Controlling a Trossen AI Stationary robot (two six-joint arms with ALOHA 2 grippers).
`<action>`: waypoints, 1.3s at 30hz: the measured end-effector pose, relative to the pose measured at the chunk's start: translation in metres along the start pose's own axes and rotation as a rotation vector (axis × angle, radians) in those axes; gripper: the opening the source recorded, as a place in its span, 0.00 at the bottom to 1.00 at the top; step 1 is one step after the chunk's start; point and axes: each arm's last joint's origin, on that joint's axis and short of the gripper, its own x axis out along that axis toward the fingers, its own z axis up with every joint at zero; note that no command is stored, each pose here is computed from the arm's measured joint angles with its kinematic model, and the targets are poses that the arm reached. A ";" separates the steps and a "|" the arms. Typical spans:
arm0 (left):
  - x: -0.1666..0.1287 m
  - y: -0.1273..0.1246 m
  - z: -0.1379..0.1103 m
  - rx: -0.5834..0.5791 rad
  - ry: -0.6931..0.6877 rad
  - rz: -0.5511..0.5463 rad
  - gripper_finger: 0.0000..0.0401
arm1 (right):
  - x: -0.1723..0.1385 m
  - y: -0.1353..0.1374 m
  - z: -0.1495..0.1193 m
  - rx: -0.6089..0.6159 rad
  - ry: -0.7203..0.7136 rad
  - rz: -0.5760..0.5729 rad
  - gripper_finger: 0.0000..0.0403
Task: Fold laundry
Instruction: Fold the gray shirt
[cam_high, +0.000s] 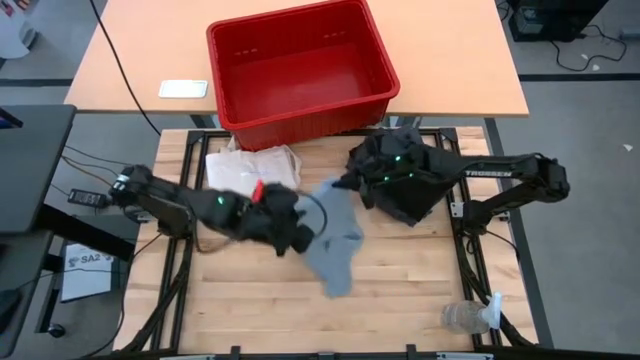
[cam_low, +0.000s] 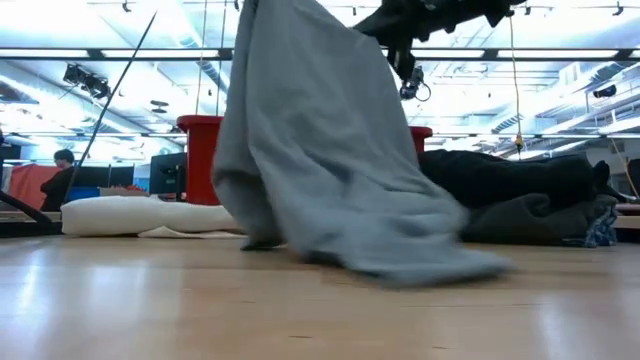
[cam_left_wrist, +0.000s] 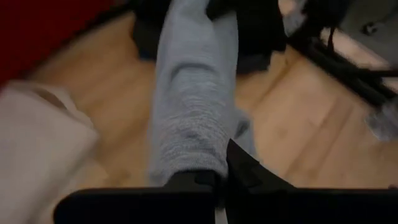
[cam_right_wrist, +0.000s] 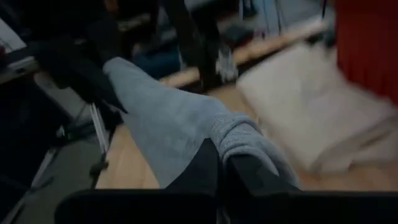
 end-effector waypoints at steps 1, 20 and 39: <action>-0.004 0.003 0.009 0.004 -0.011 0.000 0.02 | -0.003 -0.001 0.004 -0.011 -0.031 -0.001 0.03; -0.041 -0.021 0.026 0.085 0.003 -0.183 0.02 | -0.030 0.058 0.002 -0.001 0.316 -0.065 0.03; 0.039 -0.100 -0.126 -0.188 0.300 -0.179 0.03 | 0.020 0.114 -0.121 0.166 0.668 -0.079 0.03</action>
